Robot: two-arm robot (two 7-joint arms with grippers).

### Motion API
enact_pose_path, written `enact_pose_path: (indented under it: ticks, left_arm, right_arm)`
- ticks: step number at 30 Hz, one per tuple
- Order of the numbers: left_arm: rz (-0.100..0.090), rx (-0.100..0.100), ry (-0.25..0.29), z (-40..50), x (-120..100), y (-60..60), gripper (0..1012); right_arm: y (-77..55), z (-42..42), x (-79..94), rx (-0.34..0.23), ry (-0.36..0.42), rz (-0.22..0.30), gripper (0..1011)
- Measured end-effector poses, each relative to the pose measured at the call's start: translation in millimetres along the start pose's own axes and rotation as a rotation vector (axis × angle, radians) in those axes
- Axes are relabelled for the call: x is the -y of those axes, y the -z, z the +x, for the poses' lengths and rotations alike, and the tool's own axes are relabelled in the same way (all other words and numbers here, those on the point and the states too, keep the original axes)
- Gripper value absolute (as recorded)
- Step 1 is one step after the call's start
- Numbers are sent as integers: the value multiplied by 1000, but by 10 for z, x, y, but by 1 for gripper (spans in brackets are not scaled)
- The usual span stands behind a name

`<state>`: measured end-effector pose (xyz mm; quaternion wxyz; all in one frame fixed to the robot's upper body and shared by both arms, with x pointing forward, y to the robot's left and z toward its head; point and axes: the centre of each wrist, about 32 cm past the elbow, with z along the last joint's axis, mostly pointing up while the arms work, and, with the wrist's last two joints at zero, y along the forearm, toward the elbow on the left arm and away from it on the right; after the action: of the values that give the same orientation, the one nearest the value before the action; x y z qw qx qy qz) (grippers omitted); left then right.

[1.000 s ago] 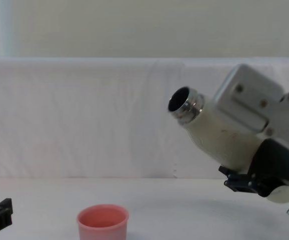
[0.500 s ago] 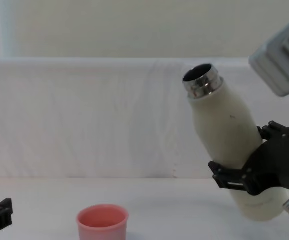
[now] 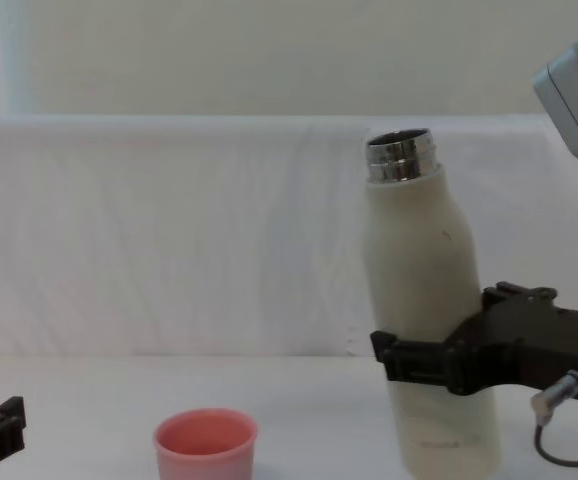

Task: Grasp the thermos with one hand and pour water into the cup lid.

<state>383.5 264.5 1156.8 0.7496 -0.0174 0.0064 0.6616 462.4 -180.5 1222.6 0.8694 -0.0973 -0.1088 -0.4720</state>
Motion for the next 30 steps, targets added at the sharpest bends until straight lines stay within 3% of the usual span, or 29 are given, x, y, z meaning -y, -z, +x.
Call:
enact_pose_path:
  ticks: [10,30]
  left_arm:
    - [0,0,0,0,0,0,1001]
    - [0,0,0,0,0,0,1001]
  right_arm:
    - [34,13,-129,-121,-85,-13,957]
    - [101,-63,-273,-223,-126,-20,957]
